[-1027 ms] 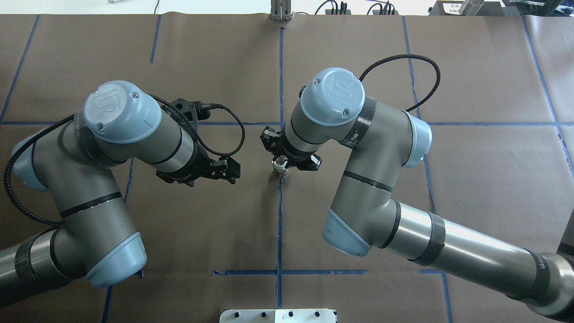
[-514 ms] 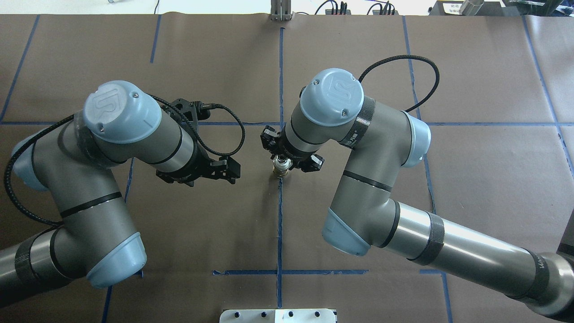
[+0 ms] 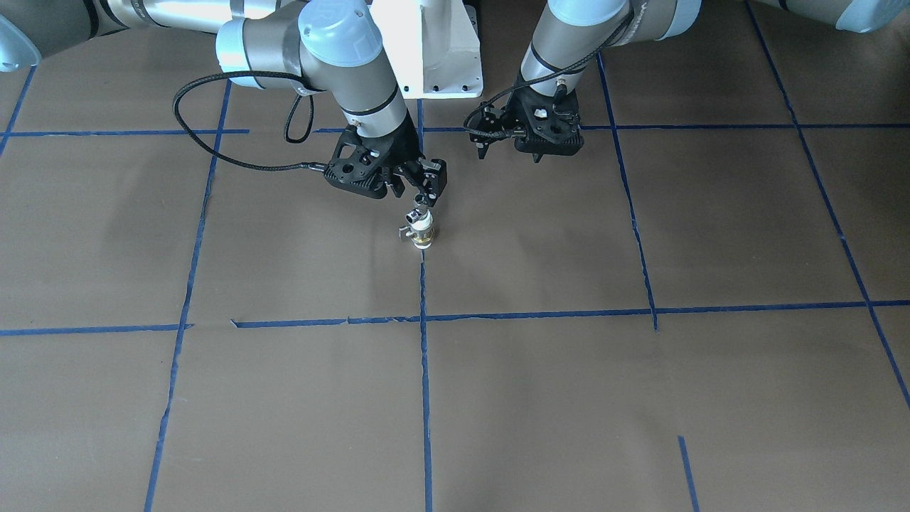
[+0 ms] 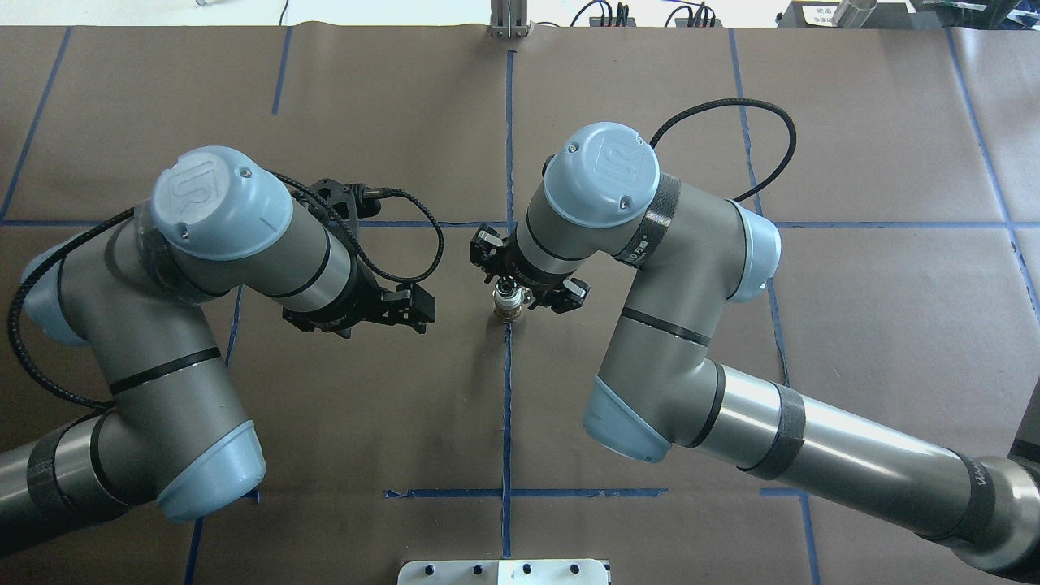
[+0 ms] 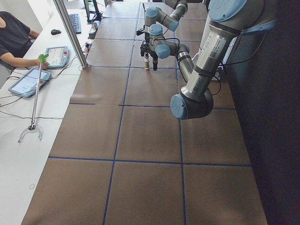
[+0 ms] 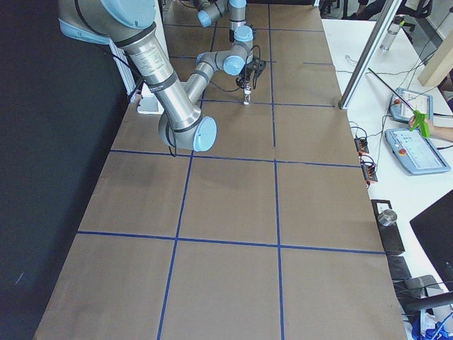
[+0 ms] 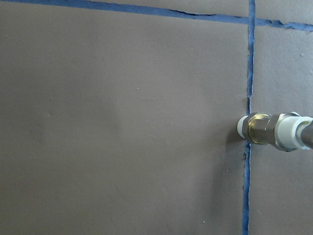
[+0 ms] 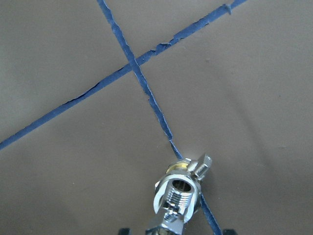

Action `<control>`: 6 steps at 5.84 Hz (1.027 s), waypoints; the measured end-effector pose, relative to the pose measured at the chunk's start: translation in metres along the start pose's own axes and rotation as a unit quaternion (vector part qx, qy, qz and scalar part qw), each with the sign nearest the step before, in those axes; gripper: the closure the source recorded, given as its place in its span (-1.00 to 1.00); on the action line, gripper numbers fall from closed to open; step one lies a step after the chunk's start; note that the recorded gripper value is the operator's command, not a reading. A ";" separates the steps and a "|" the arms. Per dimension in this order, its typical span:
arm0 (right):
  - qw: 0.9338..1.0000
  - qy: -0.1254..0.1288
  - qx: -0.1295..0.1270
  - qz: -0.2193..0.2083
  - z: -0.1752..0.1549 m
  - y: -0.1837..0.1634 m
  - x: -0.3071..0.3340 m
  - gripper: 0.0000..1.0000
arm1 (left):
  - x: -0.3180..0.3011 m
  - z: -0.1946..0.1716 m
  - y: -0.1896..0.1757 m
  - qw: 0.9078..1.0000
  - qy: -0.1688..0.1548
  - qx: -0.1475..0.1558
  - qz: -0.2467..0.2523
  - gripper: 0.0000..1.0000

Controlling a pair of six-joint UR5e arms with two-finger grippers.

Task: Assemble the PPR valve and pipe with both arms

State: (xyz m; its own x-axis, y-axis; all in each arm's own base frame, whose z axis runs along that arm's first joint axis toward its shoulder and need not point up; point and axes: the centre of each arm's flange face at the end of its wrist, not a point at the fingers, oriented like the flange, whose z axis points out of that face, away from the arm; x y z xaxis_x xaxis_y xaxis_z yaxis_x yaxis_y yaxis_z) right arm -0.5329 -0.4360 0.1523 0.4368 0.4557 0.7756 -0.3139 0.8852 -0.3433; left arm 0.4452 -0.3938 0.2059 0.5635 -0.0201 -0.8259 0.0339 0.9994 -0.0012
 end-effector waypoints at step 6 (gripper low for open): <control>0.993 0.049 0.052 -0.095 -0.102 -0.101 0.251 -1.00 | -0.075 -0.007 -0.005 0.999 -0.033 0.004 0.033 -0.99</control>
State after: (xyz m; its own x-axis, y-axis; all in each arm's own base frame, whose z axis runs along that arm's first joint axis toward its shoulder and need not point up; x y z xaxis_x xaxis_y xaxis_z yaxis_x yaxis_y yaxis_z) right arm -0.3053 -0.4016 0.3280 0.5758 0.2922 0.7636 -0.3009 0.9441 -0.1343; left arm 0.3970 -0.3969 0.2645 0.6182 0.0436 -0.7848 0.0016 0.9984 0.0567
